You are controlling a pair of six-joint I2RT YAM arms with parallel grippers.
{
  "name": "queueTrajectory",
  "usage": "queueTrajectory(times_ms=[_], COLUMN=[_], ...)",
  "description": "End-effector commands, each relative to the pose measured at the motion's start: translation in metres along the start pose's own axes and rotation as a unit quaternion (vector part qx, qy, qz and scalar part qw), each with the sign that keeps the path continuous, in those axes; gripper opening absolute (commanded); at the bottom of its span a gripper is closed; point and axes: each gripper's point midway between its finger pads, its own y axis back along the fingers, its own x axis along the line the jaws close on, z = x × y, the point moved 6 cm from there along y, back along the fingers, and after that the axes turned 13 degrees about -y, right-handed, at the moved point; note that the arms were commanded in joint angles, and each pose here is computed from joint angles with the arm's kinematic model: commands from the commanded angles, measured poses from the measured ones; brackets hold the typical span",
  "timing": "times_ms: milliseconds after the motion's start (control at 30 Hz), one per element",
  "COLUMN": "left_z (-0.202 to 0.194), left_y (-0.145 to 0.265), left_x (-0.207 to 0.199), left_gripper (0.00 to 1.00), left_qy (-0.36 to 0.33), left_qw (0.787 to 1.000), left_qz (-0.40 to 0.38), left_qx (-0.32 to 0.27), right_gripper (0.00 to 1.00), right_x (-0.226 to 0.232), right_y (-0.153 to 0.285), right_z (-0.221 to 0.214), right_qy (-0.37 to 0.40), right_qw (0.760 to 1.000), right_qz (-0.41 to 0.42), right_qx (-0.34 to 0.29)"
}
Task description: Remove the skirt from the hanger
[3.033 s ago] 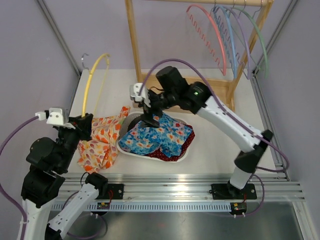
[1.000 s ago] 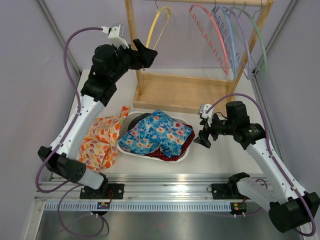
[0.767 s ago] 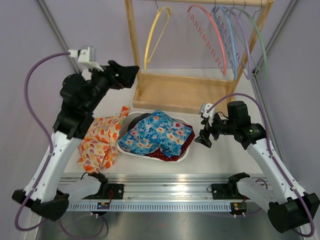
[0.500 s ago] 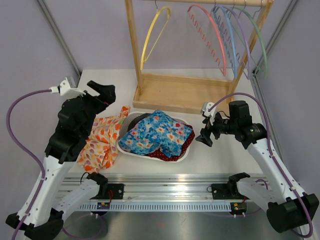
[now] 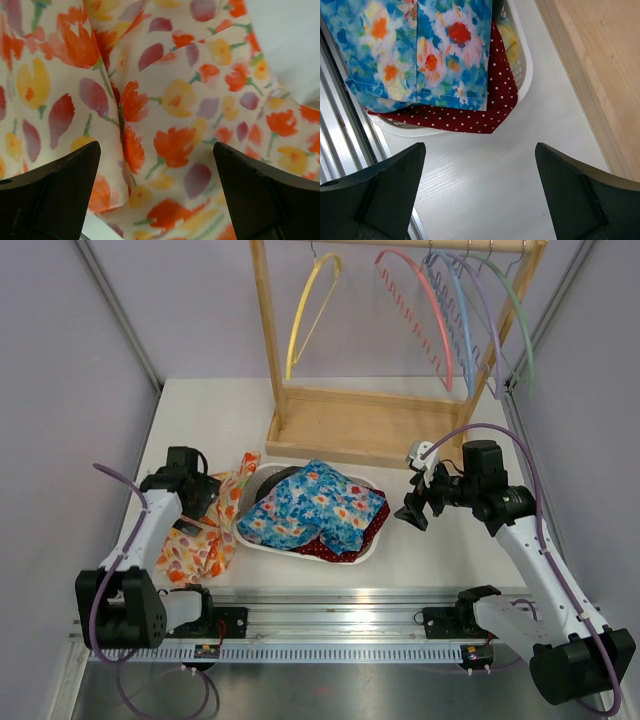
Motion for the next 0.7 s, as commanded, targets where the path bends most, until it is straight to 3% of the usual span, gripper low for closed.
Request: queueTrajectory(times_ms=[0, 67, 167, 200, 233, 300, 333, 367, 400, 467, 500, 533, 633, 667], left_z=[-0.005, -0.009, -0.009, -0.007, -0.003, 0.011, 0.026, 0.039, 0.056, 0.064, 0.069, 0.076, 0.078, 0.077], left_y=[-0.023, -0.039, -0.048, -0.048, -0.048, -0.032, -0.023, 0.004, 0.024, 0.054, 0.098, 0.122, 0.188, 0.201], left_x=[-0.022, -0.027, -0.029, -0.029, -0.027, -0.027, -0.026, -0.027, -0.031, -0.028, -0.024, -0.029, -0.03, -0.032], left_gripper=[0.97, 0.92, 0.64, 0.4, 0.32, 0.27, 0.18, 0.15, 0.13, 0.12, 0.1, 0.0, 0.0, 0.0], left_qy=[0.033, 0.026, 0.025, 0.027, 0.027, 0.025, 0.004, -0.001, 0.005, -0.039, -0.043, -0.058, -0.095, -0.114], left_qw=[0.995, 0.994, 0.993, 0.994, 0.995, 0.997, 0.998, 0.992, 0.98, 0.951, 0.913, 0.877, 0.801, 0.785], left_qz=[-0.048, -0.04, -0.033, -0.033, -0.029, -0.052, -0.063, -0.107, -0.15, -0.22, -0.297, -0.347, -0.448, -0.468], left_qx=[0.077, 0.102, 0.107, 0.103, 0.092, 0.048, -0.004, -0.063, -0.13, -0.213, -0.275, -0.327, -0.387, -0.39], right_gripper=[0.99, 0.99, 0.99, 0.99, 0.99, 0.99, 0.99, 0.99, 0.99, 0.99, 0.99, 0.99, 0.99, 0.99], right_x=[-0.002, -0.002, -0.003, -0.003, -0.003, -0.003, -0.004, -0.003, -0.004, -0.004, -0.004, -0.004, -0.005, -0.006], right_y=[-0.001, -0.001, 0.0, 0.0, 0.001, 0.001, 0.001, 0.001, 0.001, 0.0, 0.0, 0.0, 0.0, 0.0], right_z=[0.004, 0.004, 0.004, 0.004, 0.004, 0.004, 0.003, 0.004, 0.003, 0.003, 0.003, 0.003, 0.003, 0.003], right_qy=[0.006, 0.004, 0.005, 0.004, 0.004, 0.004, 0.002, 0.003, 0.002, 0.001, 0.002, 0.001, 0.002, 0.0], right_qw=[1.0, 1.0, 1.0, 1.0, 1.0, 1.0, 1.0, 1.0, 1.0, 1.0, 1.0, 1.0, 1.0, 1.0], right_qz=[0.003, 0.003, 0.003, 0.002, 0.001, 0.001, 0.0, 0.002, 0.002, 0.002, 0.002, 0.002, 0.0, -0.001], right_qx=[-0.014, -0.013, -0.014, -0.014, -0.014, -0.016, -0.015, -0.016, -0.015, -0.014, -0.014, -0.013, -0.013, -0.013])
